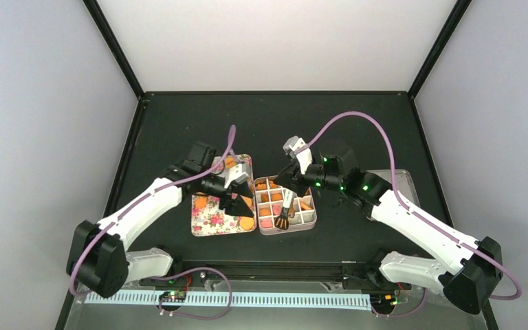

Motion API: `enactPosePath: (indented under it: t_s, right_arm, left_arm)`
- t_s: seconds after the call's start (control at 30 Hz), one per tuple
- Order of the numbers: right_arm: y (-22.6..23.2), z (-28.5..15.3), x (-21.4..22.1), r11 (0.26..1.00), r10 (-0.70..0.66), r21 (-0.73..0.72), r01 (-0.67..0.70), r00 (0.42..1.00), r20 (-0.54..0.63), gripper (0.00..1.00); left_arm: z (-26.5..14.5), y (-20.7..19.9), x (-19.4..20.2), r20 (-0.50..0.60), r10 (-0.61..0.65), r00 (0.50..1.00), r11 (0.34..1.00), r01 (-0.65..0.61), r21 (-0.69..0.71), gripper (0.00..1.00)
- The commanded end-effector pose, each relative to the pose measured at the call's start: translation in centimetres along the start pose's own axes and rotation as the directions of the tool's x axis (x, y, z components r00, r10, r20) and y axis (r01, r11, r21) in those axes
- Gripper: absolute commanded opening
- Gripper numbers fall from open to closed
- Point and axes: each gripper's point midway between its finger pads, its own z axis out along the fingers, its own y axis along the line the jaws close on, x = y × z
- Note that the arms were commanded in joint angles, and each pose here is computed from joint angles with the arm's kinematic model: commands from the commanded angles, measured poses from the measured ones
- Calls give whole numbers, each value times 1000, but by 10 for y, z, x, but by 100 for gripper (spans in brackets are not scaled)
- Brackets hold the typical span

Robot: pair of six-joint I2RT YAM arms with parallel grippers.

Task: Pack the cookies

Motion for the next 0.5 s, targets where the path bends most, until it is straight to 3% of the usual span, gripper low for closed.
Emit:
enactPosePath:
  t_s: [0.0, 0.23, 0.47]
  right_arm:
    - [-1, -7, -13, 1000, 5, 12, -6, 996, 86, 20]
    - [2, -20, -25, 1000, -3, 26, -1, 986, 166, 22]
    - [1, -31, -25, 999, 19, 40, -28, 975, 223, 22]
  left_arm:
    - [35, -1, -30, 60, -42, 997, 995, 37, 88, 79]
    - [78, 3, -32, -30, -175, 984, 959, 177, 220, 69]
    - [84, -11, -25, 0, -114, 994, 948, 108, 301, 57]
